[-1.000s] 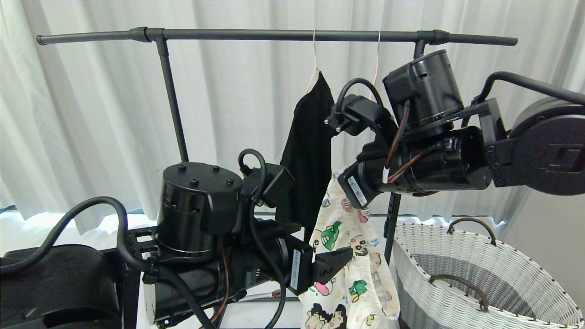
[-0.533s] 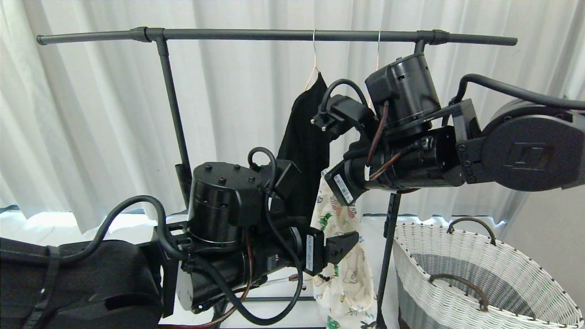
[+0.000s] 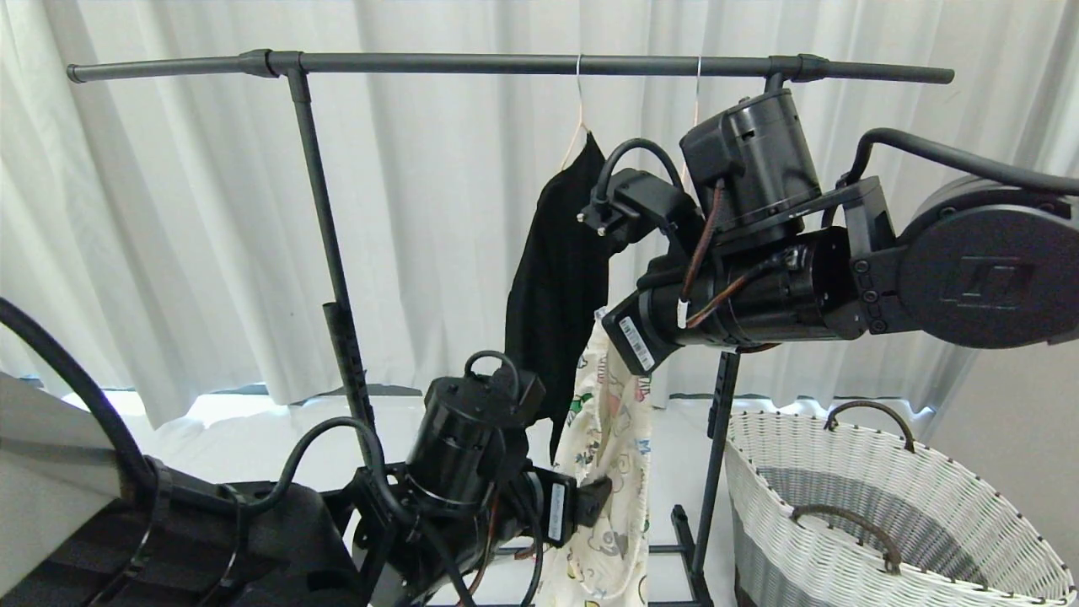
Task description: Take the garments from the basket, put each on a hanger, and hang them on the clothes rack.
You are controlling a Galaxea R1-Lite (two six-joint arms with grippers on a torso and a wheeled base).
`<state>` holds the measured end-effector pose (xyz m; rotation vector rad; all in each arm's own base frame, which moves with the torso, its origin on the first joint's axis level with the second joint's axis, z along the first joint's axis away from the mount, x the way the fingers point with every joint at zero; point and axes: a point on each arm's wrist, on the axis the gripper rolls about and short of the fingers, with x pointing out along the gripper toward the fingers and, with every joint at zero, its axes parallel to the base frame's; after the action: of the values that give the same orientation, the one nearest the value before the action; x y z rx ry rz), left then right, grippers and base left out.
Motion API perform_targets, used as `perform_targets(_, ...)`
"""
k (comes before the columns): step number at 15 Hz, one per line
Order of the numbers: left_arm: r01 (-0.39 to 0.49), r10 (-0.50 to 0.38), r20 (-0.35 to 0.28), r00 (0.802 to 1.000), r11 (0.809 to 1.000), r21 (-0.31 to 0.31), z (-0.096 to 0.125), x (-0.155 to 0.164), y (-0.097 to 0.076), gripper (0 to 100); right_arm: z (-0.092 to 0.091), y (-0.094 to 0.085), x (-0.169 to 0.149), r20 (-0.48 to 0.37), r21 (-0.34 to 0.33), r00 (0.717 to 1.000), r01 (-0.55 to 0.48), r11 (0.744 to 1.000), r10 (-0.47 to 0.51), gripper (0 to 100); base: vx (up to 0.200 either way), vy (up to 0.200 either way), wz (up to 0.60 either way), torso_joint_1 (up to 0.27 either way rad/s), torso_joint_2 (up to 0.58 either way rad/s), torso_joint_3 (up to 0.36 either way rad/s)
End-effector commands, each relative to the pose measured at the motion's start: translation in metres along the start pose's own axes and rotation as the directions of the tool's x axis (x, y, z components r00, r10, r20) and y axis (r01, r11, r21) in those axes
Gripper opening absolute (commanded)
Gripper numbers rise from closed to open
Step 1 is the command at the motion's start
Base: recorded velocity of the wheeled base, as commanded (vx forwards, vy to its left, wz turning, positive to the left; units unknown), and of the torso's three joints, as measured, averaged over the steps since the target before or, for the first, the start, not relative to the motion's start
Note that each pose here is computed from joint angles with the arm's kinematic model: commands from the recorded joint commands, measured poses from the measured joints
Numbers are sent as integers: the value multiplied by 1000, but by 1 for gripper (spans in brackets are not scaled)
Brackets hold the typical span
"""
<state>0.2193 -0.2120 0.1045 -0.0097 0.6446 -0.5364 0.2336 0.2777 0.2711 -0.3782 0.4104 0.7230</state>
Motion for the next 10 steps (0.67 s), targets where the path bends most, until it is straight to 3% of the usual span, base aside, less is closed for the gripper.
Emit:
perform_targets(1,-24,25,-63,998,1000,10,-20,-6,8,100,1,-5,-6,9,6,1000,9,1000,-9,0,0,0,0,0,0,0)
perform_targets(4,-21,22,-72,997,1000,15,-28,-21,11,100,-3,-17,-7,-6,21,999,40,999,-40,0,0,0,0,0,0,0)
perform_targets(6,-34,36,-110,993,999,22,-39,-24,15,100,-3,-19,-9,-4,23,999,44,999,-44,0,0,0,0,0,0,0)
perform_targets(9,-28,30,-102,994,999,21,-39,-30,15,100,-5,-19,-11,-9,22,999,47,999,-46,0,0,0,0,0,0,0)
perform_targets(10,-26,28,-100,995,999,20,-40,-32,16,0,-8,-20,-11,-21,21,999,46,999,-46,0,0,0,0,0,0,0)
